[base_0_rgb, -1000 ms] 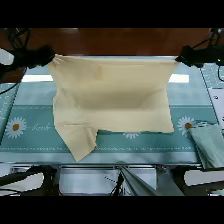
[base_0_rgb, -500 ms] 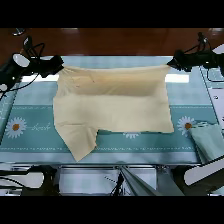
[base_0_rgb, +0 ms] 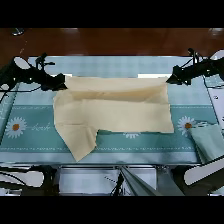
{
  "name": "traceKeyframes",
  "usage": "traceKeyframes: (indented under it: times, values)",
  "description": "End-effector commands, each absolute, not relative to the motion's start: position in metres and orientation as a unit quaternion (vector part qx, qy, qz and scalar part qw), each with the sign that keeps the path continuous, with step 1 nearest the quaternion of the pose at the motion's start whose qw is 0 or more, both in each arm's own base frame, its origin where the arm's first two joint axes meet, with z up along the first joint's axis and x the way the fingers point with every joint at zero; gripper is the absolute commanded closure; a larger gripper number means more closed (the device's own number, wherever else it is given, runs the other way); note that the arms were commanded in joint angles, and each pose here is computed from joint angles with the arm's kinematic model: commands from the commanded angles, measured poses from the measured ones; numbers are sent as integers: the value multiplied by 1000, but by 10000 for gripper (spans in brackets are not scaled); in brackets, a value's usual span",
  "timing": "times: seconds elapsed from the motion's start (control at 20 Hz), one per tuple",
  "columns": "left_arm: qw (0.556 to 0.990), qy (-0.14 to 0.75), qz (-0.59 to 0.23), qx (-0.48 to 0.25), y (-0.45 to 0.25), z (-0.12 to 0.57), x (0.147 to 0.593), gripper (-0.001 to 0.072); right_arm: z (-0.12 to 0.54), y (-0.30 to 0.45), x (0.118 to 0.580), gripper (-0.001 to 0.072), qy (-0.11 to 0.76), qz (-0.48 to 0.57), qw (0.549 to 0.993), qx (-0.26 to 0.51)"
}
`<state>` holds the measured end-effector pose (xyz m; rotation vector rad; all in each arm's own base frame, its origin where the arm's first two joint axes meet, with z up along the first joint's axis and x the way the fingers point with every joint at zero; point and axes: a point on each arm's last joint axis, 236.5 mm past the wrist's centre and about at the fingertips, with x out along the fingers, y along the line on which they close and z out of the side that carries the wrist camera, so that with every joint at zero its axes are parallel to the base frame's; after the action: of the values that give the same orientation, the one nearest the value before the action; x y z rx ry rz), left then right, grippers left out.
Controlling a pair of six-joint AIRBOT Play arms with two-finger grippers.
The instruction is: Fold the shirts.
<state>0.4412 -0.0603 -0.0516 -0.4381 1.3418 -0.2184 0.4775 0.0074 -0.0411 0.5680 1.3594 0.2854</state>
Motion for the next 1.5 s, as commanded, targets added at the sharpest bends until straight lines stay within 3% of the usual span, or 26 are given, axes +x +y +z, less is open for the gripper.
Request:
traceKeyframes:
  times: [0.0, 0.05, 0.1, 0.15, 0.35, 0.5, 0.65, 0.8, 1.15, 1.3, 1.45]
  values:
    - [726, 652, -109, -189, -60, -64, 420, 637, -51, 9, 463, 534, 644, 117, 712, 255]
    - [726, 652, -112, -187, -62, -62, 420, 441, -51, 12, 460, 146, 650, 118, 704, 259]
    - [720, 658, -118, -186, -63, -57, 417, 31, -49, 16, 454, 92, 658, 124, 696, 257]
    - [712, 667, -125, -178, -61, -51, 412, 1, -46, 17, 448, 92, 665, 128, 689, 257]
    - [681, 712, -106, -136, -24, -24, 372, 2, -16, -22, 416, 93, 684, 92, 692, 212]
    - [641, 752, -86, -125, 2, -29, 302, 2, 6, -43, 396, 94, 648, 53, 729, 214]
    - [626, 756, -51, -181, 4, -64, 235, 2, 7, -24, 374, 94, 589, 47, 770, 241]
    - [628, 734, -72, -249, -31, -87, 201, 2, -10, 11, 342, 93, 566, 67, 773, 278]
    - [656, 656, -78, -365, -73, -99, 221, 3, -36, 36, 301, 93, 593, 78, 737, 313]
    - [681, 635, -69, -358, -76, -104, 236, 4, -35, 28, 304, 93, 585, 65, 739, 328]
    - [691, 635, -88, -335, -90, -106, 238, 23, -47, -28, 286, 93, 592, -32, 717, 367]
